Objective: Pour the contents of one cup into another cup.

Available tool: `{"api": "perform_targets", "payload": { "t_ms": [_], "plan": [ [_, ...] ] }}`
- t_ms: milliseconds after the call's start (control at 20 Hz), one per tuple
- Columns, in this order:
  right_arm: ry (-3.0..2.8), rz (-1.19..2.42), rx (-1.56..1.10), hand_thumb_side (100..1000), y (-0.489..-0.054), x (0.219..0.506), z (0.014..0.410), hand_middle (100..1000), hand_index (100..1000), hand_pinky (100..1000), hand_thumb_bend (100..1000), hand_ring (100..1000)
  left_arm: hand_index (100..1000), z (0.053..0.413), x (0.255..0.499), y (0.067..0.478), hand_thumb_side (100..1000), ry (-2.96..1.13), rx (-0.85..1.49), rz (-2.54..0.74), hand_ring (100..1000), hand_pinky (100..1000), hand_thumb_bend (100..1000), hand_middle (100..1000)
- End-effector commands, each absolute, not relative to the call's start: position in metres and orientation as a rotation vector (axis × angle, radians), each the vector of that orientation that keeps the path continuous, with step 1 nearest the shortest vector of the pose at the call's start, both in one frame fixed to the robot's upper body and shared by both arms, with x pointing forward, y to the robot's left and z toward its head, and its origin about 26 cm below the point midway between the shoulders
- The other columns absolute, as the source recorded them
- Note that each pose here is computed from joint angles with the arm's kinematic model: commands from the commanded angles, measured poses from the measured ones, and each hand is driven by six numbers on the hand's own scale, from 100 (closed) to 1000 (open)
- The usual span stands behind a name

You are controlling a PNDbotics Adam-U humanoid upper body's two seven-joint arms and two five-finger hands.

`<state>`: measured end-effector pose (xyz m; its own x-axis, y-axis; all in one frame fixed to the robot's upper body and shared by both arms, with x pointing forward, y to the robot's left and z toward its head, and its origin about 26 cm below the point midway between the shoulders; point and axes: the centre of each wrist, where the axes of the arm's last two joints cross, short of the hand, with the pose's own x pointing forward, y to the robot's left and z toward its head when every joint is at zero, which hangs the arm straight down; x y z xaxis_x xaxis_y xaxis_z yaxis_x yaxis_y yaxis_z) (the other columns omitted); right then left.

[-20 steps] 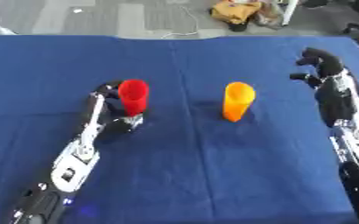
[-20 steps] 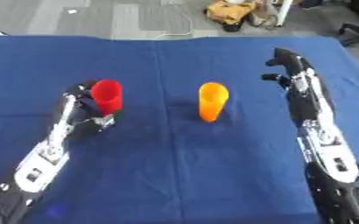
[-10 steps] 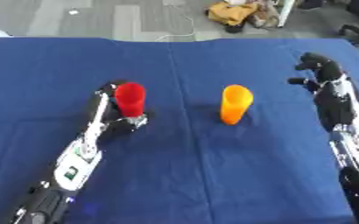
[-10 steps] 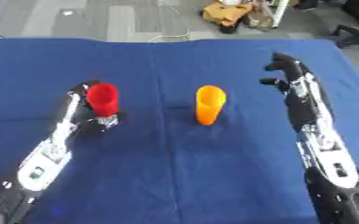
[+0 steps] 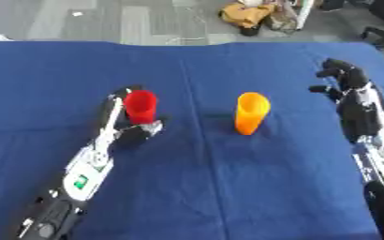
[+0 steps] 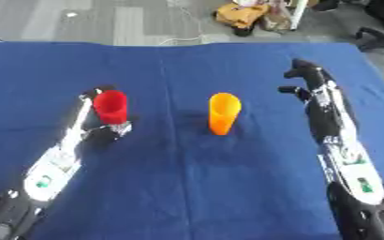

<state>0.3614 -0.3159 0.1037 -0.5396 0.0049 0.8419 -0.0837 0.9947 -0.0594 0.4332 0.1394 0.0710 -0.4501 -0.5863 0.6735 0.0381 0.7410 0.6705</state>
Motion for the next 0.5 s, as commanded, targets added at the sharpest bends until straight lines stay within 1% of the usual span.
{"api": "perform_targets", "payload": {
  "t_ms": [50,100,150,300,350,450,500],
  "plan": [
    [-2.172,0.13,0.052,712,-0.3178,0.3633,0.116,601,806,652,659,993,843,0.0739,0.4351,0.137,375,-1.925,0.42,-0.773,597,425,563,637],
    [-2.172,0.13,0.052,712,-0.3178,0.3633,0.116,601,806,652,659,993,843,0.0736,0.4352,0.1371,375,-1.925,0.42,-0.773,597,425,563,637],
    [-2.171,0.13,0.052,712,-0.3179,0.3632,0.1157,600,806,652,659,994,824,0.0728,0.4352,0.1373,324,-1.922,0.42,-0.771,528,345,431,592],
    [-2.169,0.13,0.051,711,-0.3183,0.363,0.115,600,806,652,659,994,810,0.0709,0.4352,0.1376,290,-1.921,0.423,-0.752,486,296,343,557],
    [-2.168,0.13,0.05,711,-0.3185,0.363,0.1147,600,806,652,658,994,801,0.0705,0.4351,0.1379,278,-1.923,0.424,-0.744,468,271,267,539],
    [-2.167,0.131,0.048,709,-0.3189,0.3628,0.1142,600,806,649,657,994,788,0.0701,0.4347,0.1388,244,-1.93,0.428,-0.721,438,232,190,512],
    [-2.165,0.132,0.046,707,-0.3193,0.3627,0.1137,599,806,645,657,994,779,0.0701,0.4343,0.139,218,-1.935,0.429,-0.709,414,201,128,493]
  ]
}}
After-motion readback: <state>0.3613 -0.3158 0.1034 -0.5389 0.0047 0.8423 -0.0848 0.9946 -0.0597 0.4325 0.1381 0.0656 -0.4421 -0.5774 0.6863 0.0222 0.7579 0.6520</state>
